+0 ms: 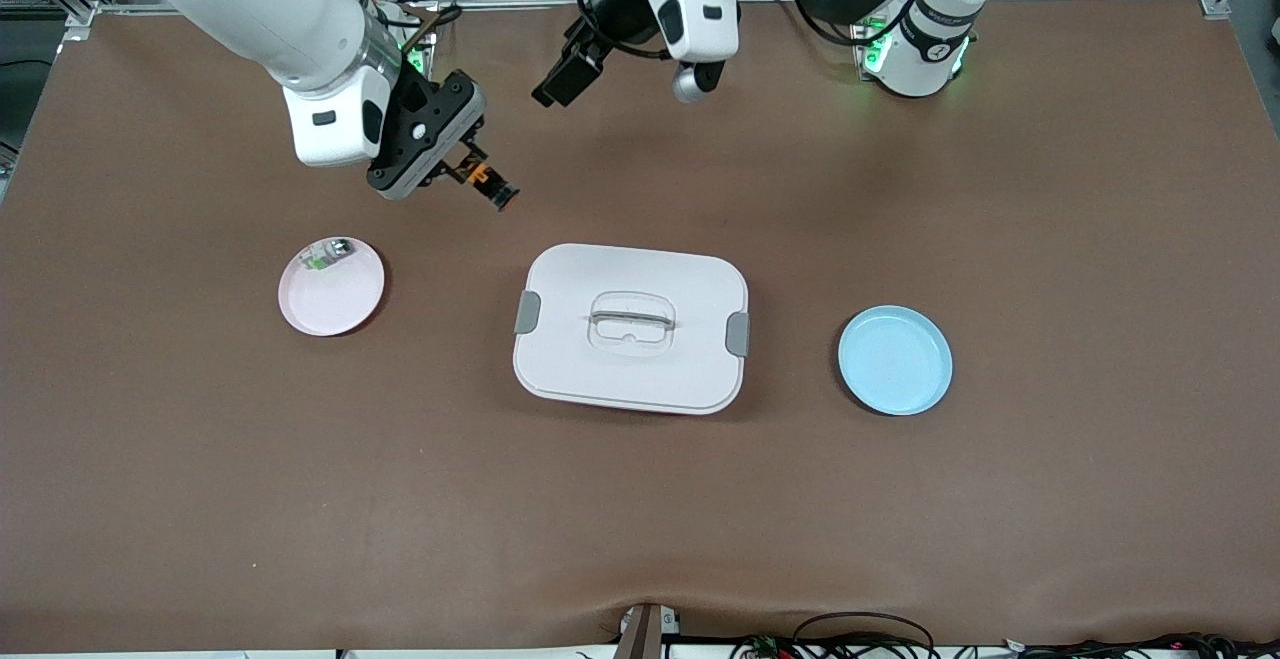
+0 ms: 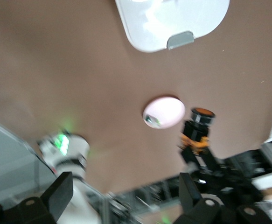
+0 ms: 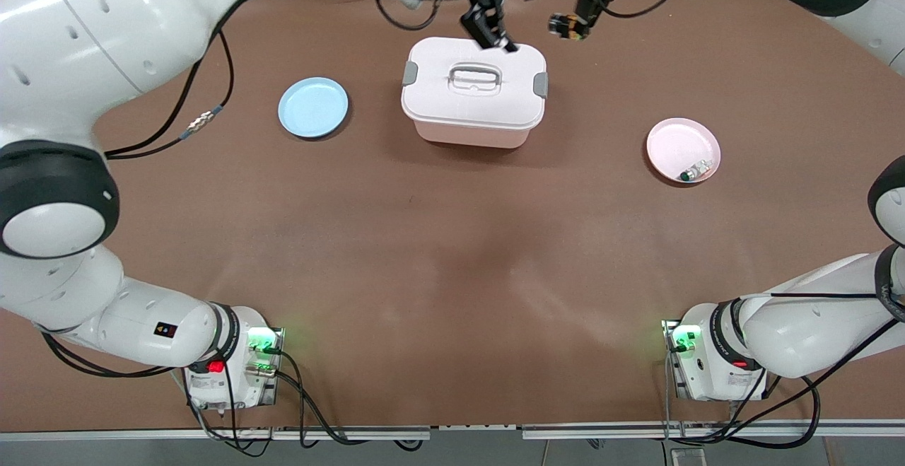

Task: Transfer orange switch to right arm and place
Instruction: 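Open the left gripper and withdraw it while the right gripper pulls away, then lower the switch with the right gripper onto the pink plate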

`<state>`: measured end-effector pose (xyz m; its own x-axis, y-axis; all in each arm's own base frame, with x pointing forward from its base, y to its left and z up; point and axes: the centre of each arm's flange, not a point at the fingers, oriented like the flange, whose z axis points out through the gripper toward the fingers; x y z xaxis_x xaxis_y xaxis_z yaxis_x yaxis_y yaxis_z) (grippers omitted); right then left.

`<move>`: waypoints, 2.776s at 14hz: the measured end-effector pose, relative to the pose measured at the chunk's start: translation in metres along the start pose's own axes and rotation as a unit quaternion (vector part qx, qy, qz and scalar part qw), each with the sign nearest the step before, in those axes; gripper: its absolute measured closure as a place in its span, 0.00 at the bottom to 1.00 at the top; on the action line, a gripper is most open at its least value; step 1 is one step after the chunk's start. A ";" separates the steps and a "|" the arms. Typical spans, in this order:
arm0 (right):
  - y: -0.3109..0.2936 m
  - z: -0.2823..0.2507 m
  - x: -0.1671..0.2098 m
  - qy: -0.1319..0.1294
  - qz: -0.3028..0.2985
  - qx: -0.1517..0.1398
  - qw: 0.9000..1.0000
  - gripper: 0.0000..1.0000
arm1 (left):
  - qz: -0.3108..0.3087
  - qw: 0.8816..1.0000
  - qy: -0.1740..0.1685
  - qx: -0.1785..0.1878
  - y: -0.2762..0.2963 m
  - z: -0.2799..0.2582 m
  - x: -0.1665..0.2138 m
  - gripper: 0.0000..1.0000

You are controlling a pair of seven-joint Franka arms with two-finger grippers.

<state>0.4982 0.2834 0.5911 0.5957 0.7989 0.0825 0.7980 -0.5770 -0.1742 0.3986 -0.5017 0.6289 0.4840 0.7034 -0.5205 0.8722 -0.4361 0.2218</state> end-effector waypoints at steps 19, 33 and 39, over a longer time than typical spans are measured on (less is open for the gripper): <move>0.179 0.148 -0.303 0.068 -0.253 -0.025 0.965 0.67 | 0.428 0.869 0.152 0.198 -0.057 -0.278 0.344 0.00; 0.223 0.291 -0.370 0.129 -0.283 -0.016 0.950 0.67 | 0.457 0.854 0.170 0.185 -0.087 -0.290 0.454 0.00; 0.239 0.314 -0.369 0.135 -0.269 -0.008 0.954 0.67 | 0.461 0.850 0.174 0.186 -0.082 -0.285 0.449 0.00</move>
<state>0.4405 -0.0967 0.2112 0.1008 0.9082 0.4061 0.9947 -0.1012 -0.0206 0.5650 0.0102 0.6122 0.9978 0.0610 0.0241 0.0585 -0.9939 0.0939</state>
